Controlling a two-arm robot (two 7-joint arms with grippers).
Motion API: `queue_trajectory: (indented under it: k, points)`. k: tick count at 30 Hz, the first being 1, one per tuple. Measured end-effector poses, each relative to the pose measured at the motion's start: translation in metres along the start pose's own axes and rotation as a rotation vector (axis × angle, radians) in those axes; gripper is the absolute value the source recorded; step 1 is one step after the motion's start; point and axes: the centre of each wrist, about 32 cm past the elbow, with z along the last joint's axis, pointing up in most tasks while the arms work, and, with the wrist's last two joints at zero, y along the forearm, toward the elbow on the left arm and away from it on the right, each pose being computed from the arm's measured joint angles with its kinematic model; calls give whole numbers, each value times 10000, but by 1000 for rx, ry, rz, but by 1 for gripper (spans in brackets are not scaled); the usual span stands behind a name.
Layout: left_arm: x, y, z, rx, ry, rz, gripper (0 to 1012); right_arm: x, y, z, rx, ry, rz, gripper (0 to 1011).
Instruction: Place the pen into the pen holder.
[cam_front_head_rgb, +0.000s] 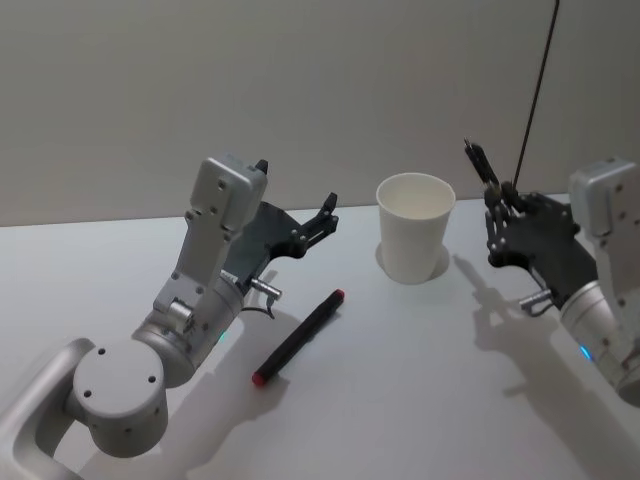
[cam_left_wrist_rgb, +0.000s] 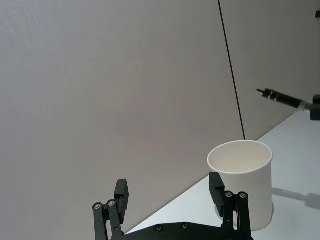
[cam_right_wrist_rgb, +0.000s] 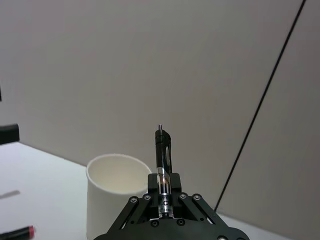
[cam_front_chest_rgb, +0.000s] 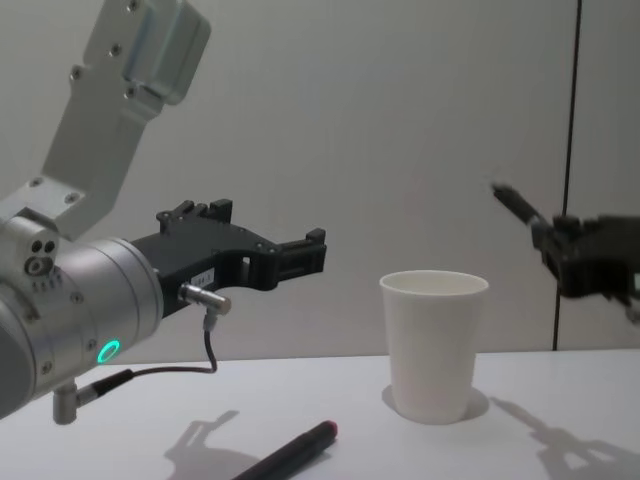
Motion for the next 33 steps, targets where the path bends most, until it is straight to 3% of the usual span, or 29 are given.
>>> queue_trajectory:
  k: [9,18,27,33]
  points:
    - [0,0,0,0,0,0,1001,96,152,44,134,-57,42,133]
    - [0,0,0,0,0,0,1001,232,445,52,280,-163,104,132]
    - [0,0,0,0,0,0,1001,338,774,27,357,-271,160,133]
    - [0,0,0,0,0,0,1001,356,911,4,373,-305,187,133]
